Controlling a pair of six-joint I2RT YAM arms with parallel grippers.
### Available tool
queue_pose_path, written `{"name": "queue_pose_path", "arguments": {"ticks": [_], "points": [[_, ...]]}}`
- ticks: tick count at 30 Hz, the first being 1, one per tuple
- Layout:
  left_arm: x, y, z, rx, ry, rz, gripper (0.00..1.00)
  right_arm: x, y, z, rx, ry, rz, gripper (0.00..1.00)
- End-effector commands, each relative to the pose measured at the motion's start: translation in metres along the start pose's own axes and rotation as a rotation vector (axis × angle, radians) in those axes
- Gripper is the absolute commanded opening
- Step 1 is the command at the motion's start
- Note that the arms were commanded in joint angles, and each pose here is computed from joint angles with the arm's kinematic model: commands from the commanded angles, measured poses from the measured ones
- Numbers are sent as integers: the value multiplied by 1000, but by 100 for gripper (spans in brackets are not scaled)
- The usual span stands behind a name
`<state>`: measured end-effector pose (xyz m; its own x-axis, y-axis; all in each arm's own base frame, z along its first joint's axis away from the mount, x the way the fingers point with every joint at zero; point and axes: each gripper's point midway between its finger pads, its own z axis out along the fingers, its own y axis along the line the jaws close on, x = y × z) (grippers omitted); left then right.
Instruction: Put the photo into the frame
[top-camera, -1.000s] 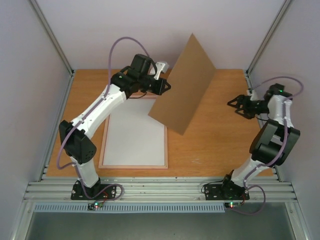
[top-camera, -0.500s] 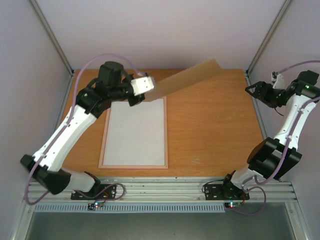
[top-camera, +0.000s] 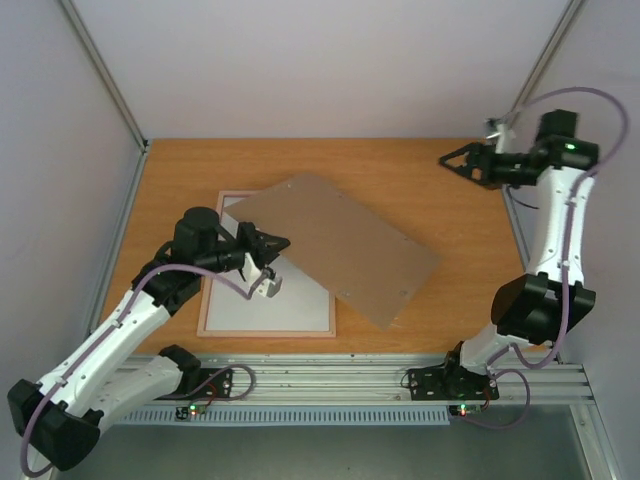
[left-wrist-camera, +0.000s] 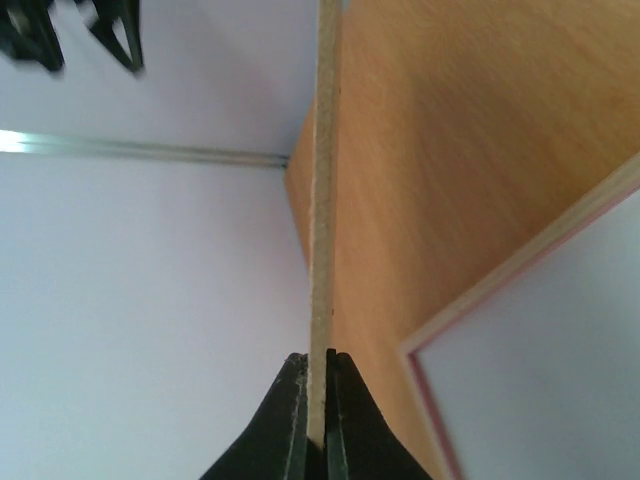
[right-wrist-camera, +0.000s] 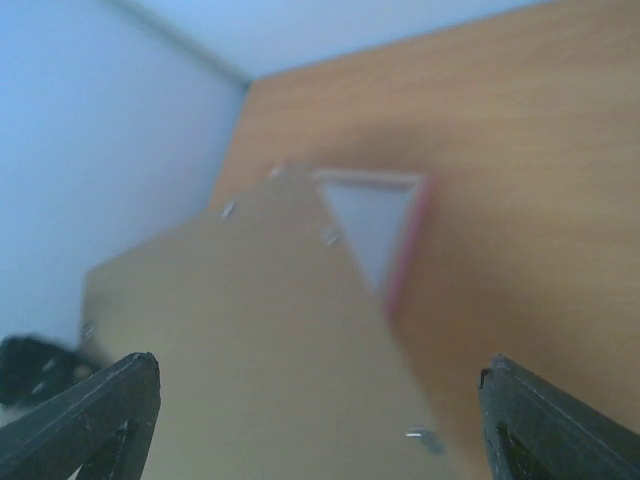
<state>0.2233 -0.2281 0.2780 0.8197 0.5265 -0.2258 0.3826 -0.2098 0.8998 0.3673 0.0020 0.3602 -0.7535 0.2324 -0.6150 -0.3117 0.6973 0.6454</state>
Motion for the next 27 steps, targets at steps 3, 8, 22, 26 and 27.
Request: {"name": "queue_pose_path", "arguments": {"ticks": [3,8,22,26,27], "points": [[-42,54,-25,-337,-132,483,0,72,64,56,-287,294,45,86],[-54,50,-29,-353,-193,536,0,92,71,73,-363,399,101,84],[-61,53,-35,-363,-212,560,1,137,56,94,-382,539,201,72],[-60,50,-35,-355,-203,554,1,148,33,104,-295,552,169,72],[-60,49,-35,-354,-200,554,0,148,32,106,-292,549,175,72]]}}
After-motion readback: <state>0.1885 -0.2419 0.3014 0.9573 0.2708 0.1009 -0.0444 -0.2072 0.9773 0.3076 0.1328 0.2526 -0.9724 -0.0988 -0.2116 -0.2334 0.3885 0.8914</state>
